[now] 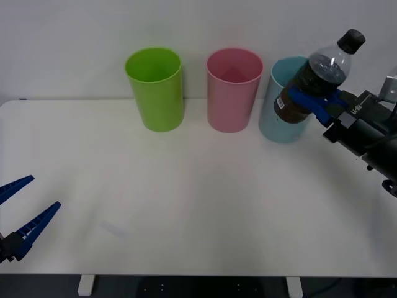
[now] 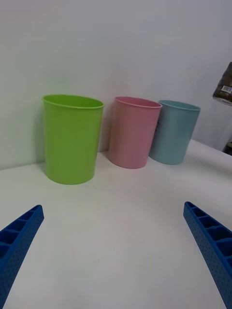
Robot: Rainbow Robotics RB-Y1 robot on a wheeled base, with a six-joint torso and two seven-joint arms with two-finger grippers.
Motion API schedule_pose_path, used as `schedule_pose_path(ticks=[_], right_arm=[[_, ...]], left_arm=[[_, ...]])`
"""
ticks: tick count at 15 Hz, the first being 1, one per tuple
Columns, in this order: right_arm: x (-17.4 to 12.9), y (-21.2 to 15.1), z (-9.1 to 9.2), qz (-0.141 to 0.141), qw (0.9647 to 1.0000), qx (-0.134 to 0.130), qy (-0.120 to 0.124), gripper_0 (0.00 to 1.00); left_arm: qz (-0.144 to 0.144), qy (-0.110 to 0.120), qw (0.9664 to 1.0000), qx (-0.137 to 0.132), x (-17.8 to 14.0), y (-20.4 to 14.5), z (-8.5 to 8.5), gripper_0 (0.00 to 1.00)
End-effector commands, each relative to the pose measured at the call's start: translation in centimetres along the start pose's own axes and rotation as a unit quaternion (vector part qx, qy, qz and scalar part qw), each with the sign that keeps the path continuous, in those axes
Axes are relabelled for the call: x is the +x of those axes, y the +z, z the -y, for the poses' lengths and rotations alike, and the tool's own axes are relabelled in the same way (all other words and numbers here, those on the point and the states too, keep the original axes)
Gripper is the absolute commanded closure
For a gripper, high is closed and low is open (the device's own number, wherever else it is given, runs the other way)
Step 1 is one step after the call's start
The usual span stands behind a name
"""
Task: Grasp the object on the table and drop it into the matching bin: aluminum can to the light blue bin, PET bottle to the pink bin.
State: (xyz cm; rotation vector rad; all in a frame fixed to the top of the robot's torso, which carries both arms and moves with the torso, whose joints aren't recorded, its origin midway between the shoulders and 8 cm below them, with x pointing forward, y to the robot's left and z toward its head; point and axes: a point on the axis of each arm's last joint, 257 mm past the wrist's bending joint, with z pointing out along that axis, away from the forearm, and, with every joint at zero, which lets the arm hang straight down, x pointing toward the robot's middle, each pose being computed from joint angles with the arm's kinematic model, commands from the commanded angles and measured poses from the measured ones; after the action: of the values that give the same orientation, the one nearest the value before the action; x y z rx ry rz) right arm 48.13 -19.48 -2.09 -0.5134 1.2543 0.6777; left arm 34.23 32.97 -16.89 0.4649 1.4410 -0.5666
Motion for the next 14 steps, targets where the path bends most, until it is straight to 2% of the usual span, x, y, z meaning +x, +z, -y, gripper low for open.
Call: schedule_pose_path(ticks=[1,5,7,14], right_arm=[[-0.8,1.7,0.5,-0.004,0.9999,-0.012,-0.004,1.00],[-0.9,5.6,2.8,-0.019,0.9995,-0.021,-0.017,1.00],[-1.0,7.1,4.0,-0.027,0.9991,-0.017,-0.030,1.00],[-0.5,13.7,6.9,-0.052,0.9977,-0.011,-0.043,1.00]], left_arm=[[0.000,0.000,1.0000,0.000,0.0,0.0,0.0,0.00],[0.000,0.000,1.0000,0.000,0.0,0.0,0.0,0.00],[0.000,0.000,1.0000,0.000,0.0,0.0,0.0,0.00],[0.000,0.000,1.0000,0.000,0.0,0.0,0.0,0.00]])
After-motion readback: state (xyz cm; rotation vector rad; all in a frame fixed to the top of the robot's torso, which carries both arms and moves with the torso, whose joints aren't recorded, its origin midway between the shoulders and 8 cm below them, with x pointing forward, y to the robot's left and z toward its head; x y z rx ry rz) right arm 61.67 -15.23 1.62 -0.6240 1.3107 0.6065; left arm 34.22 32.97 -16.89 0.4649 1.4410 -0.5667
